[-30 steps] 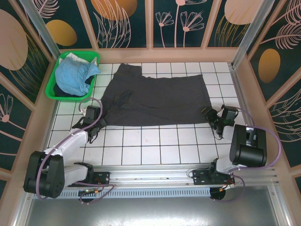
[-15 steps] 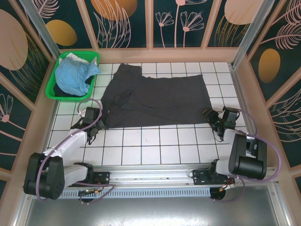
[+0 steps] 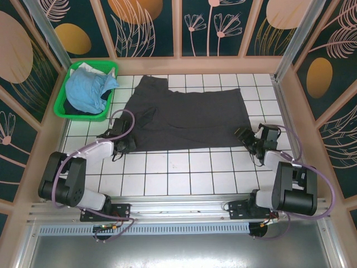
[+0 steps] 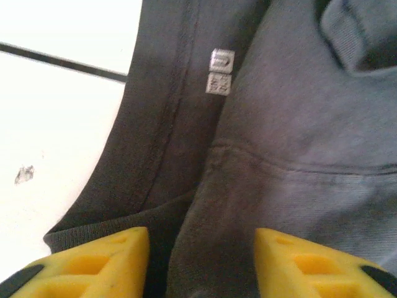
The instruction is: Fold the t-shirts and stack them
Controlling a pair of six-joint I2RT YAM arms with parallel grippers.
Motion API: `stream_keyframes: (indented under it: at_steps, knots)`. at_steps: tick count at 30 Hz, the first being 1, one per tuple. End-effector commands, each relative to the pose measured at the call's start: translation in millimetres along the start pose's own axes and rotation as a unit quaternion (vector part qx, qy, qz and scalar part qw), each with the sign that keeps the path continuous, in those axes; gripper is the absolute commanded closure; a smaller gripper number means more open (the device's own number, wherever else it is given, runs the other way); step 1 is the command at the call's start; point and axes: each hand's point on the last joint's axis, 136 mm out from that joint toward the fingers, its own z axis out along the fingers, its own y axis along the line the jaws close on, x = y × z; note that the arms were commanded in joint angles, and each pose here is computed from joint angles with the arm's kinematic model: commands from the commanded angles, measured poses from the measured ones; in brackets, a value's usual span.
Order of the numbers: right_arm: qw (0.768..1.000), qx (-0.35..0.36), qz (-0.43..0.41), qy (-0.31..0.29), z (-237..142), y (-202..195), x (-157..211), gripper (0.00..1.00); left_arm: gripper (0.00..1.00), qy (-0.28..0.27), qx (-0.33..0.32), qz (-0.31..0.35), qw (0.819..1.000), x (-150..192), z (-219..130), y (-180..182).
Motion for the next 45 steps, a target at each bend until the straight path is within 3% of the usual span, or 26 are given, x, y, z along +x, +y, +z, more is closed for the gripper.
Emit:
stream_keyframes:
  at_steps: [1,3,7,19,26,30,33,36,38,41,45]
  knots:
    - [1.000,-0.001,-0.014,0.014,2,2,1,0.33,0.66,0.014,-0.011,0.017,1.000,9,-2,7]
    - [1.000,0.009,-0.015,0.023,6,-3,3,0.33,0.82,0.010,-0.001,0.017,1.000,8,-6,4]
    - [0.999,0.005,0.000,0.050,15,-9,13,0.33,1.00,0.001,-0.011,0.019,1.000,3,-13,7]
    - [0.998,0.024,0.018,0.047,16,-24,11,0.32,1.00,-0.054,-0.035,-0.023,0.998,-18,-41,22]
    - [0.999,0.026,0.019,0.039,12,-25,10,0.32,1.00,-0.047,-0.061,-0.044,0.996,-7,-41,39]
    - [0.999,0.025,0.018,0.037,12,-24,9,0.32,0.84,-0.035,-0.092,-0.052,0.994,3,-35,52]
    - [0.999,0.022,0.018,0.036,12,-23,9,0.32,0.59,-0.031,-0.116,-0.051,0.991,2,-34,58]
    - [0.999,0.013,0.017,0.034,11,-20,9,0.32,0.57,-0.049,-0.119,-0.052,0.990,-18,-43,52]
    - [0.999,0.010,0.017,0.035,12,-19,10,0.33,0.53,-0.092,-0.082,-0.058,0.991,-41,-55,33]
    - [0.999,0.008,0.019,0.036,13,-19,10,0.32,0.50,-0.146,0.033,-0.041,0.988,-72,-69,-28]
    - [0.999,0.006,0.019,0.038,13,-18,10,0.32,0.46,-0.096,0.075,0.010,0.993,-85,-39,-86]
